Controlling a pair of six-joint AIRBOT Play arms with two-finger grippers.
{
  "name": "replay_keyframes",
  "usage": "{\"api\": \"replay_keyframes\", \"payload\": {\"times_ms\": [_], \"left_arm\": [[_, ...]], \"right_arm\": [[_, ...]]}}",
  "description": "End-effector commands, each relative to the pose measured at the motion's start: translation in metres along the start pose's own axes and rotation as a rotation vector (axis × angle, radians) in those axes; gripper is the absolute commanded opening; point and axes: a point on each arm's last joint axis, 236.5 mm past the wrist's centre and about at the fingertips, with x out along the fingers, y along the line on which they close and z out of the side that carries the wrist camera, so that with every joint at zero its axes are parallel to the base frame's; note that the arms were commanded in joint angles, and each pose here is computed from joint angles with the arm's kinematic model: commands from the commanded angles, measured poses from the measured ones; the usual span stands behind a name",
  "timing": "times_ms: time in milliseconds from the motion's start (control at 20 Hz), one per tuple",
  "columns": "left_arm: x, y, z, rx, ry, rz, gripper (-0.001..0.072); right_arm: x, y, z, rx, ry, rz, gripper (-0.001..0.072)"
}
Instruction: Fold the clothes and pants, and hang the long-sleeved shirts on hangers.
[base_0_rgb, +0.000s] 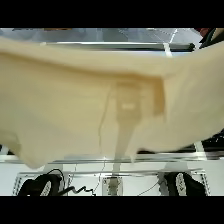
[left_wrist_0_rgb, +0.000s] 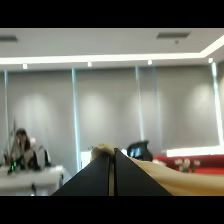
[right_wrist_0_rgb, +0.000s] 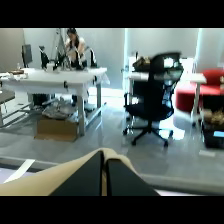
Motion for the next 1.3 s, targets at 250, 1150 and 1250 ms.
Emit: {"api": "replay_keyframes", "payload": {"times_ms": [250,1150,1250], "left_arm": [[0.011,-0.026,-0.323,-0.072,0.660,-0.065,0.0013],[-0.021,0.021,-0.515,0.016,0.927,0.166,0.0013],[-0.031,0.019,-0.534,0.017,0.968,0.162,0.0013]], "right_arm": [[0.095,-0.049,-0.196,0.452,0.587,0.189,0.0012],[0.172,-0.088,-0.459,0.403,1.009,0.043,0.0013],[0.156,-0.092,-0.480,0.401,1.072,0.012,0.0013]]}}
